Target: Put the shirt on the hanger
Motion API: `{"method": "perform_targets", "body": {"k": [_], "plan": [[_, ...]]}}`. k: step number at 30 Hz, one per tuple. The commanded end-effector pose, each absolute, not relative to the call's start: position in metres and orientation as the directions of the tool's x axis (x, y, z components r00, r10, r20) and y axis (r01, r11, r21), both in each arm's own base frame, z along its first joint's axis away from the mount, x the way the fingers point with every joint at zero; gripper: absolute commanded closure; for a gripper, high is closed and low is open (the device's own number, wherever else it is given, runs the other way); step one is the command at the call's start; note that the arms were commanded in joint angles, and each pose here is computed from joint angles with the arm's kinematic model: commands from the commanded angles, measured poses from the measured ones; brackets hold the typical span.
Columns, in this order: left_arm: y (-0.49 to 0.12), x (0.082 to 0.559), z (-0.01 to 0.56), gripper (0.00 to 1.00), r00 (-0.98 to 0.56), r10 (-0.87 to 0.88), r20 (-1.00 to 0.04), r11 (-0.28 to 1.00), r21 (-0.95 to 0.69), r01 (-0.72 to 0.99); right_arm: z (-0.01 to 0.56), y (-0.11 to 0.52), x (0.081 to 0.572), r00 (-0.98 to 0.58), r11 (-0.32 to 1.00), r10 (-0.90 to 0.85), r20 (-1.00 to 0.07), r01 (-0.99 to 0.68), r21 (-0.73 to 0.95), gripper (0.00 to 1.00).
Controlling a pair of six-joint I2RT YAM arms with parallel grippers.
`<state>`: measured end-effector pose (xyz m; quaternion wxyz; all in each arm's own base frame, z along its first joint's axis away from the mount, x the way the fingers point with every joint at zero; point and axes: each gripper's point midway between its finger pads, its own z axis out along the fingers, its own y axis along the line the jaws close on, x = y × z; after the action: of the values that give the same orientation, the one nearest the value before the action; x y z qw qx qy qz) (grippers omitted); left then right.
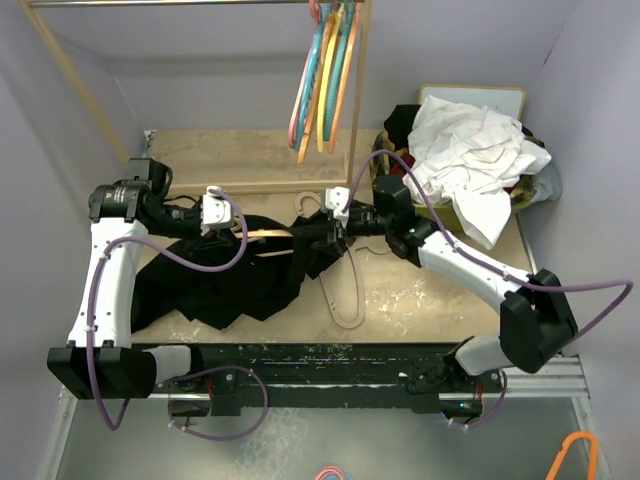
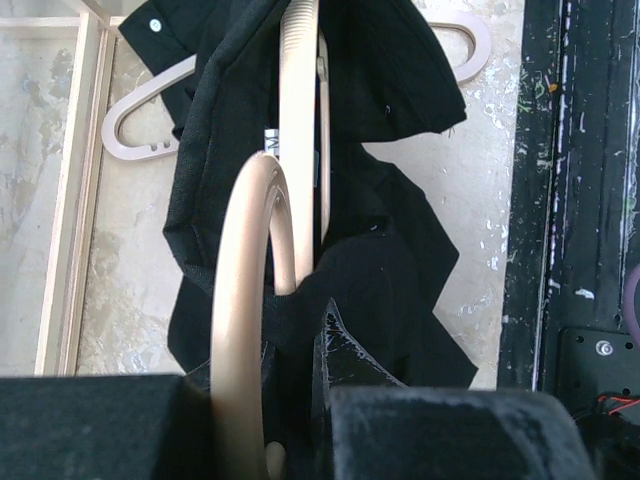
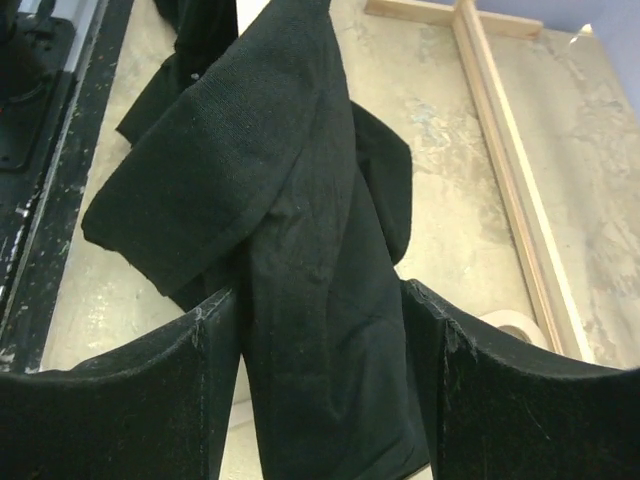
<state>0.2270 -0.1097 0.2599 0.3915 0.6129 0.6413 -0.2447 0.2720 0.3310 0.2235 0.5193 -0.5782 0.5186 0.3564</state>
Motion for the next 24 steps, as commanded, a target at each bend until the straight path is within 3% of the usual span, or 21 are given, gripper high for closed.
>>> {"method": "perform_targets", "body": {"k": [1, 3, 6, 7, 13, 18, 24], "plan": [[-0.121, 0.234, 0.281, 1.00, 0.133, 0.543, -0.829, 0.110, 0.227, 0.968, 0.241, 0.339, 0.267, 0.241, -0.024, -0.216, -0.946, -0.970, -0.242, 0.36], [-0.121, 0.234, 0.281, 1.00, 0.130, 0.541, -0.831, 0.109, 0.223, 0.969, 0.234, 0.341, 0.272, 0.233, -0.029, -0.232, -0.944, -0.972, -0.233, 0.47], [-0.125, 0.234, 0.283, 1.00, 0.129, 0.523, -0.842, 0.107, 0.215, 0.971, 0.229, 0.347, 0.277, 0.211, -0.045, -0.247, -0.946, -0.977, -0.207, 0.83], [-0.127, 0.236, 0.283, 1.00, 0.116, 0.519, -0.847, 0.118, 0.205, 0.972, 0.229, 0.348, 0.275, 0.188, -0.051, -0.247, -0.951, -0.982, -0.181, 0.91], [-0.143, 0.242, 0.267, 1.00, 0.089, 0.581, -0.809, 0.101, 0.181, 0.978, 0.274, 0.383, 0.231, 0.233, -0.089, -0.116, -0.965, -0.971, -0.224, 0.90], [-0.155, 0.249, 0.274, 1.00, 0.117, 0.564, -0.817, 0.101, 0.209, 0.973, 0.278, 0.394, 0.240, 0.151, -0.067, -0.137, -0.979, -0.987, -0.143, 0.99], [-0.157, 0.255, 0.280, 1.00, 0.123, 0.564, -0.817, 0.114, 0.224, 0.968, 0.275, 0.404, 0.240, 0.126, -0.081, -0.142, -0.982, -0.990, -0.116, 1.00]]}}
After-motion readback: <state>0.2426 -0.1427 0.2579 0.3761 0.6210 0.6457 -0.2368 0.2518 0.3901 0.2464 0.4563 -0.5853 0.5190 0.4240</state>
